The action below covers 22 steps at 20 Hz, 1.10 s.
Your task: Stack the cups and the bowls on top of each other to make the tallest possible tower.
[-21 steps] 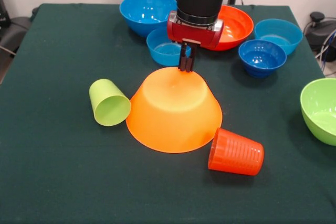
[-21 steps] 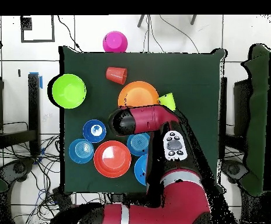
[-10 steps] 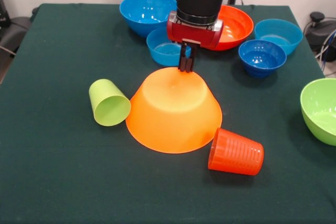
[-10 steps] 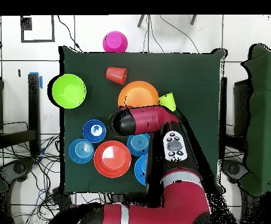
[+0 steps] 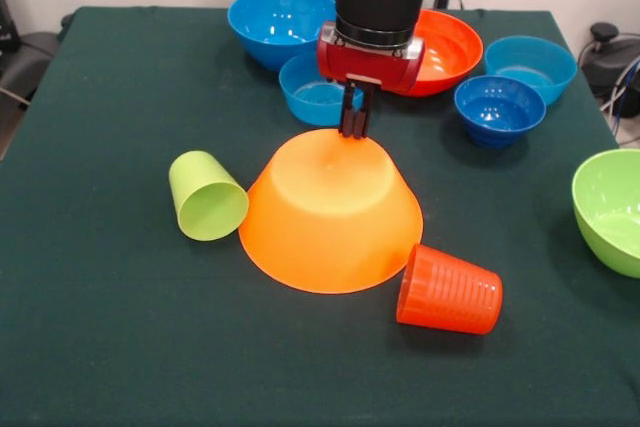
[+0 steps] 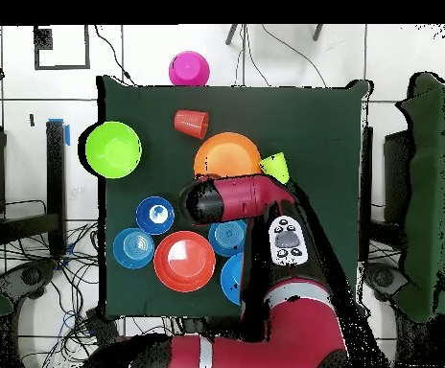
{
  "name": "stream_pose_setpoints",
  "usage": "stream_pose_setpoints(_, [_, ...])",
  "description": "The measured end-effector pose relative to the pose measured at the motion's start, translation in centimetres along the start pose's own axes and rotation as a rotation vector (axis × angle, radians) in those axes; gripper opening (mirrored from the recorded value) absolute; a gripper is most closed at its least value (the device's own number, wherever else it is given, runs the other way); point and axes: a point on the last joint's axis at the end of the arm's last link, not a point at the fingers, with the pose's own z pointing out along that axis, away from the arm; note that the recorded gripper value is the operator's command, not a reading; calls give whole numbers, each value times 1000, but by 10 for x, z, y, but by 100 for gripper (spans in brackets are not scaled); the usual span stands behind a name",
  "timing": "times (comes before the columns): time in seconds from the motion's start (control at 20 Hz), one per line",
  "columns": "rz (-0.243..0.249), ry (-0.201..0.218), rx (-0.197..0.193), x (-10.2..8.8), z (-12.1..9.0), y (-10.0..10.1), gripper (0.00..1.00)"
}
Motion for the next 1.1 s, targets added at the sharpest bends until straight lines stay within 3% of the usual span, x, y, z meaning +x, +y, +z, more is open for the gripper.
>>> stream_pose_setpoints(0.45, [0, 13, 2, 8, -2, -2, 0])
stream_pose_setpoints(1.1, [-6, 69, -1, 53, 8, -7, 0])
